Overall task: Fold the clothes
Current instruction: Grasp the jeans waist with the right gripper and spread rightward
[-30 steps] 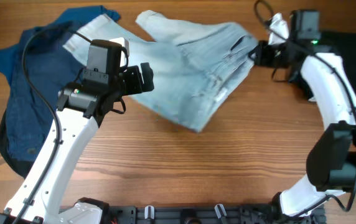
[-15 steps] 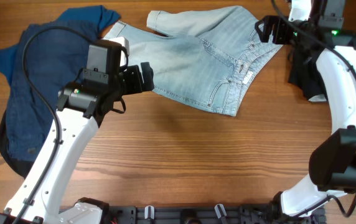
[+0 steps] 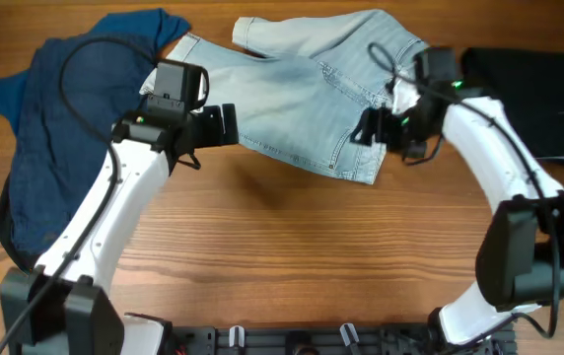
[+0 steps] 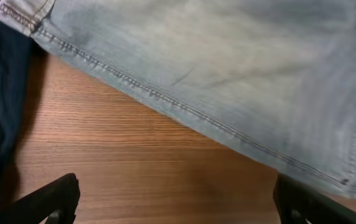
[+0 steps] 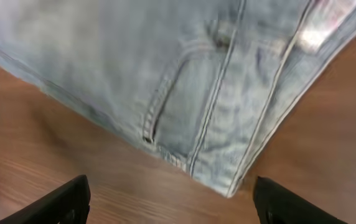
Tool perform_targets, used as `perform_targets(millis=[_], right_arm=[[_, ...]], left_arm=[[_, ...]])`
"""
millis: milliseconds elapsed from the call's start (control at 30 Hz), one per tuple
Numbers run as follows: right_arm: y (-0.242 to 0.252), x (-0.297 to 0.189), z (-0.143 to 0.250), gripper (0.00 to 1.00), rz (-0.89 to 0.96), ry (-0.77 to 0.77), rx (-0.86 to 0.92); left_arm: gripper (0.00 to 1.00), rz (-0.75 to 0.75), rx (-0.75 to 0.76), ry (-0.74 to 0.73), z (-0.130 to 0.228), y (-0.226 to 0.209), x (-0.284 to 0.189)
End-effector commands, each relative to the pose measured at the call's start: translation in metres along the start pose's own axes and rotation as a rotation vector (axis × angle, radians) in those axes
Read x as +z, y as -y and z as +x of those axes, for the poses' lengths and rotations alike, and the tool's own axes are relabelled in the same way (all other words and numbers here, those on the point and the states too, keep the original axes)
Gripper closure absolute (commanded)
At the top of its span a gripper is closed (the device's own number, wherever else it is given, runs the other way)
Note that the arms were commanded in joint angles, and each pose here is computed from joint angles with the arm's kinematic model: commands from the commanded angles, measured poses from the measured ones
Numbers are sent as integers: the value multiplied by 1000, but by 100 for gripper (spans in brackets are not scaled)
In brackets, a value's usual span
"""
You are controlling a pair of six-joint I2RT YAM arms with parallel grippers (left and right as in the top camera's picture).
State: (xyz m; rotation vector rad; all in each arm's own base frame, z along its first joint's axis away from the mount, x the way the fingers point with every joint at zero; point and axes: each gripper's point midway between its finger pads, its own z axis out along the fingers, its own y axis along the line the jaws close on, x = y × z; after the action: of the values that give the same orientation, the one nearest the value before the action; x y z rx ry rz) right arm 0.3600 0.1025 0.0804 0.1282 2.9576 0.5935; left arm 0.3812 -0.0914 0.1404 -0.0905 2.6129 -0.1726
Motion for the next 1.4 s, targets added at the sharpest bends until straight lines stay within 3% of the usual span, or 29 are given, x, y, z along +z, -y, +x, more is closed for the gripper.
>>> perform_targets(millis=[0,267,400,633,767,1000,1200,1367], right_arm=[[18,17,19,16,158,-1,125],[35,50,35,23,208,29,161],[33,55,32,38,181,52,149],[31,58,34,83,179,51,138],[29,64,42,96,182,36,124],[14,50,48,95,67,3,156],[36,-30,44,96,120,157,204],[60,-82,74,96,217,201,280]], left_arm=[[0,-32,4,-6,-2,-12,8],[0,-32,2,-1,-5,-12,16],[0,-32,2,1,-5,-12,17],[0,-31,2,-1,-5,-12,17],[0,-32,2,-4,-4,-12,17],[0,-40,2,-29,2,-14,16],[0,-45,3,-49,7,-15,16],[0,-45,3,-48,7,-15,16]])
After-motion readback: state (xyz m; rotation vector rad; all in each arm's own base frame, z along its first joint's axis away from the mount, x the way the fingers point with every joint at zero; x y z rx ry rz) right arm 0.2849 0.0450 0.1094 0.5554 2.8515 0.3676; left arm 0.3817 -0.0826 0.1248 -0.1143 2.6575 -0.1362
